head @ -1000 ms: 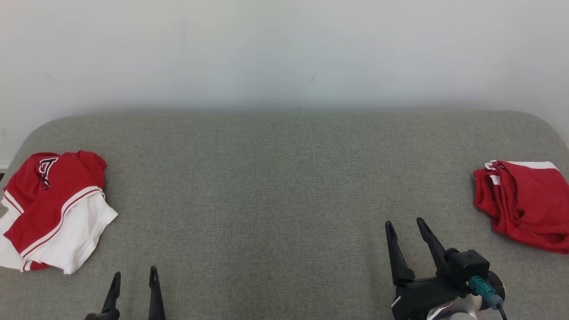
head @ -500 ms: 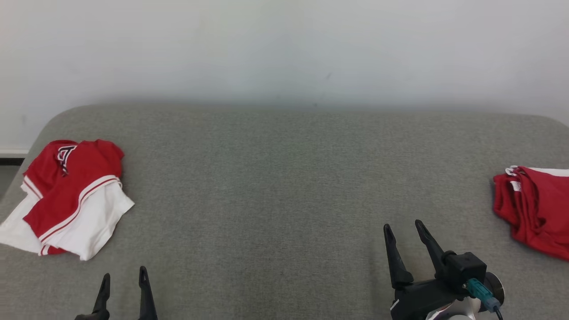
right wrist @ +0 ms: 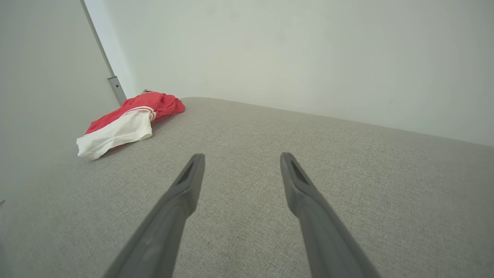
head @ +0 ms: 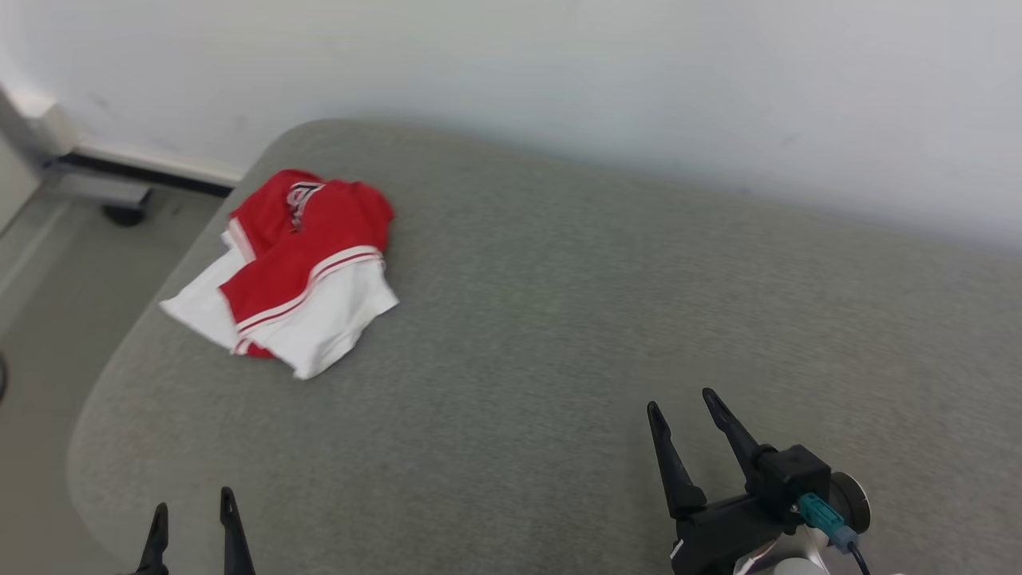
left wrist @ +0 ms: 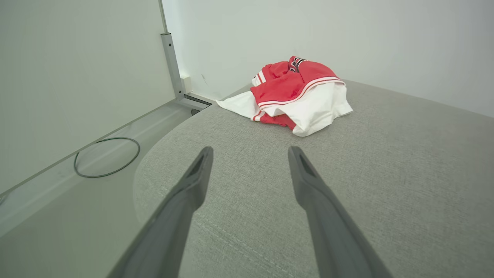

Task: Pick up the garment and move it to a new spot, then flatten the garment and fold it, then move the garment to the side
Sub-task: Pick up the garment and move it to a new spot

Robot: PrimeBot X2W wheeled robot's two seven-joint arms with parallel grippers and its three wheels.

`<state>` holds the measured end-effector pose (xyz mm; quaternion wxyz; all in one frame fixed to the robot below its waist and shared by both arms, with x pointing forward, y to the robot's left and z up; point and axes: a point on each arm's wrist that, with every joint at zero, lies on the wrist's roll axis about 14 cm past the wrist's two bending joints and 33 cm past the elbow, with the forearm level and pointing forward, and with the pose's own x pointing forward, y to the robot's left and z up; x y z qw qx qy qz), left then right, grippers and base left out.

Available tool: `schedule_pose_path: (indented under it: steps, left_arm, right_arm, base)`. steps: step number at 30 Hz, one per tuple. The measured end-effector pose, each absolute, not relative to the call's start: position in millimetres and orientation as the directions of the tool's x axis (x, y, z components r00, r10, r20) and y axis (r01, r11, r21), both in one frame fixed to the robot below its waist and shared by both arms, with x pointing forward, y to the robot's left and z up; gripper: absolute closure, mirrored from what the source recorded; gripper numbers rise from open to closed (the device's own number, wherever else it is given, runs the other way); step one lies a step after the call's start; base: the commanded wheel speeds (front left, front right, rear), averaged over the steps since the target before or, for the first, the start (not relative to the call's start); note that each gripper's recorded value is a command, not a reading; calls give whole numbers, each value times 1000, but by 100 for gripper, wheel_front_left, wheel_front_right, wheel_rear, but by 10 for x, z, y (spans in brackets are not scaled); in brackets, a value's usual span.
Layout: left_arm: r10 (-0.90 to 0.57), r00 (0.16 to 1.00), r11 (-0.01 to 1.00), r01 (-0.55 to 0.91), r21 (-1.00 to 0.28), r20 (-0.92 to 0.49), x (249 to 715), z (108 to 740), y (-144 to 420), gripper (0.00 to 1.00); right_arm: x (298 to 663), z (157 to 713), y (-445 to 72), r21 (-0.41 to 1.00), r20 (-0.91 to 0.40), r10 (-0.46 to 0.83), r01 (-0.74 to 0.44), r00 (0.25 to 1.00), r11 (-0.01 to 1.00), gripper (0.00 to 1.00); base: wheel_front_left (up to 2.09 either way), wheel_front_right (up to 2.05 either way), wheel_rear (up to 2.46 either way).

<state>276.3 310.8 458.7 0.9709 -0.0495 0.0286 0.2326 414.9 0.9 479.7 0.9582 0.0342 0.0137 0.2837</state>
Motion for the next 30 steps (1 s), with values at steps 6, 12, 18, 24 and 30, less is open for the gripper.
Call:
schedule_pose_path:
  steps: [6, 12, 18, 24, 30]
  left_arm:
    - [569, 817, 815, -575, -73, -91, 2303, 4559, 3424, 0]
    - [631, 768, 764, -639, -86, -108, 2059, 4519, 3572, 0]
    - [590, 802, 792, -597, -129, -92, 2320, 4574, 3548, 0]
    - [510, 858, 851, -514, -109, -62, 2833, 4690, 3555, 0]
    - [433, 900, 899, -435, -47, -60, 3298, 4757, 3627, 0]
  right_arm:
    - [4114, 4760, 472, 81, -14, 646, -643, 763, 761, 0]
    - [4080, 4721, 690, 89, -22, 691, -687, 723, 721, 0]
    - [4200, 4700, 538, 65, -26, 655, -653, 755, 755, 0]
    - [4373, 4672, 385, 49, -21, 624, -623, 781, 781, 0]
    - [4506, 4551, 191, 43, -40, 593, -591, 805, 805, 0]
  base:
    - [0, 0, 0]
    - [0, 0, 0]
    - [0, 0, 0]
    - [0, 0, 0]
    - [0, 0, 0]
